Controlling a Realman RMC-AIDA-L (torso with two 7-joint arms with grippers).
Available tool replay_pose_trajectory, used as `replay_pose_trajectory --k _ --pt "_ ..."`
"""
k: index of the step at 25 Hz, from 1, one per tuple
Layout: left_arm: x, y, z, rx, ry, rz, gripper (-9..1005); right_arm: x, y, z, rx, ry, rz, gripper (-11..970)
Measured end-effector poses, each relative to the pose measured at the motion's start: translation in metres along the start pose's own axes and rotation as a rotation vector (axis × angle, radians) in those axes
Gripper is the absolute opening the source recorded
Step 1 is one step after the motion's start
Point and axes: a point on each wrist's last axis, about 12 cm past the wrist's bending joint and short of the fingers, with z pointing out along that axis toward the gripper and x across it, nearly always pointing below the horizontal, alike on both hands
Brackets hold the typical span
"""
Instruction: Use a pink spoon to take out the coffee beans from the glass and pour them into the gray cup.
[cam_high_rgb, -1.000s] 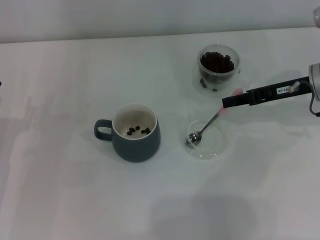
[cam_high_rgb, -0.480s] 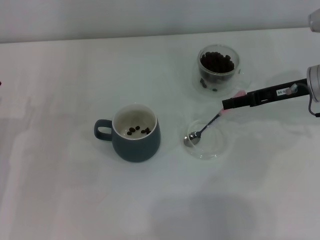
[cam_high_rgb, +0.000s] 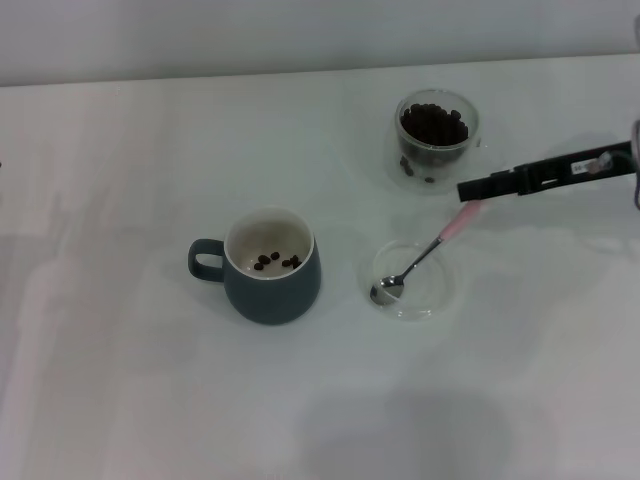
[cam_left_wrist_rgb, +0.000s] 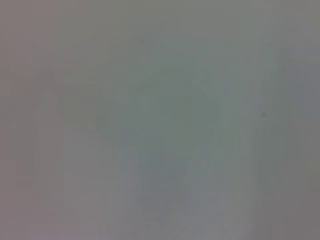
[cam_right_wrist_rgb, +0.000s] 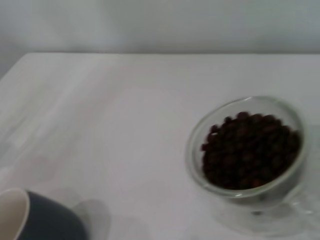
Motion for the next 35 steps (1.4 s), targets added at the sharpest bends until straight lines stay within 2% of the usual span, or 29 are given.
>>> replay_pose_trajectory --k 6,7,11,14,16,20,22,26,31,35 --pt "0.0 0.0 0.0 -0.004 -0.001 -0.002 773 -0.006 -0.013 -0.019 0.063 -0.063 -0.003 824" --pt "0.0 0.0 0.0 -0.004 -0.001 -0.003 773 -0.006 -0.013 -0.019 0.063 -0.063 -0.003 822" --pt "0.0 0.001 0.0 -0.007 -0.001 -0.003 773 -0.011 -0.027 -0.046 0.137 -0.216 0.006 816" --pt "0.0 0.002 0.0 -0.015 0.003 -0.004 773 -0.011 -0.044 -0.063 0.255 -0.406 0.003 814" --pt "0.001 0.003 0.0 -0.027 0.005 -0.008 773 -0.007 -0.052 -0.065 0.358 -0.508 -0.039 814" --pt "0.0 0.004 0.0 -0.037 0.002 -0.015 773 0.004 -0.062 -0.051 0.606 -0.593 -0.139 815" --pt "0.0 0.005 0.001 -0.042 0.0 -0.018 773 0.008 -0.064 -0.041 0.683 -0.597 -0.193 815" --pt "0.0 0.005 0.0 -0.046 0.002 -0.023 773 0.016 -0.059 -0.012 0.738 -0.638 -0.272 814" --pt "0.003 0.003 0.001 -0.048 0.023 -0.031 773 0.022 -0.05 0.004 0.814 -0.648 -0.402 814" --pt "0.004 0.002 0.002 -0.048 0.032 -0.034 773 0.024 -0.047 0.01 0.805 -0.65 -0.392 814"
